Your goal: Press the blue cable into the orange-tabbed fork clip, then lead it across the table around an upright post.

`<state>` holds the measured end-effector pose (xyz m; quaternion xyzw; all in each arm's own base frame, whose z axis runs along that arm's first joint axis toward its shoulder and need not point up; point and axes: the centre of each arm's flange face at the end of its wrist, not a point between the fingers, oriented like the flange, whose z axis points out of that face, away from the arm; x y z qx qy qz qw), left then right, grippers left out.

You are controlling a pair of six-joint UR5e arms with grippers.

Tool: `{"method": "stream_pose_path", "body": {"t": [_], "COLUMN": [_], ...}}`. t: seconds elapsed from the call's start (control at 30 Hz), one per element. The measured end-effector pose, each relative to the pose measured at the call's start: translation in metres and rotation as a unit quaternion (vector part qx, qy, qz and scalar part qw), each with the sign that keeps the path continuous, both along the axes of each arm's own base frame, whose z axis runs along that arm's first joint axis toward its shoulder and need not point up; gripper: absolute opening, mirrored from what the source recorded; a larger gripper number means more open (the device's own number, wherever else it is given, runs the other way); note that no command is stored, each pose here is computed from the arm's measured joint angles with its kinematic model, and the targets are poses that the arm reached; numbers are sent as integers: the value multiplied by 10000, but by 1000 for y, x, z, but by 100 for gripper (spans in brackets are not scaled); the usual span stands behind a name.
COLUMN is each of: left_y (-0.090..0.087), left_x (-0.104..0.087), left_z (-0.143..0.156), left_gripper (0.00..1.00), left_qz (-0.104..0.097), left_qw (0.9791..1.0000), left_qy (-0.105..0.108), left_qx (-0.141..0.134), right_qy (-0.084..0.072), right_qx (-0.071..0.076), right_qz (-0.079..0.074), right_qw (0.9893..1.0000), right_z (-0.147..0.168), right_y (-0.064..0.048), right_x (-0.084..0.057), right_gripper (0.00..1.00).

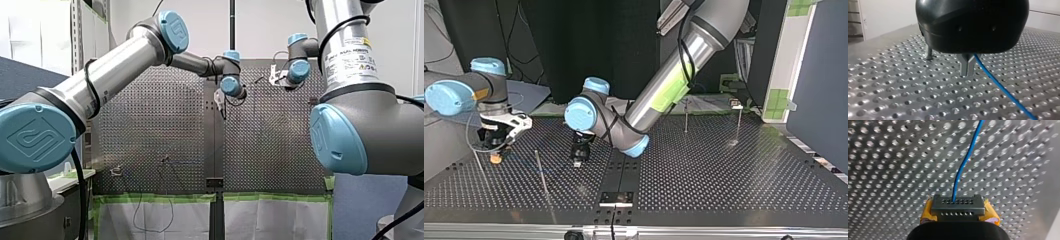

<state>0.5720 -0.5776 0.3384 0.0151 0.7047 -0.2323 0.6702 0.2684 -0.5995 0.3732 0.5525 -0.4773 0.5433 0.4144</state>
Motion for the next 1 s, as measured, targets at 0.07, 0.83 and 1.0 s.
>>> {"method": "stream_pose_path", "body": {"t": [0.07, 0.83, 1.0], "left_y": [0, 2, -1], "left_x": [0, -4, -9], "left_z": [-2, -5, -5], "left_gripper": [0, 19, 19], "left_qz": [12, 260, 342], "left_qw": [10000, 9986, 9975], "left_qy": [11, -77, -93], "left_qx": [15, 453, 618], "right_qy": [-65, -3, 36], "right_qx": [19, 499, 522], "right_qz": [-1, -42, -76], "right_qw": [10000, 9987, 9986], "right_z": [-9, -158, -185], "right_y": [2, 17, 11], "right_x": [1, 4, 3], "right_gripper": [0, 0, 0]}}
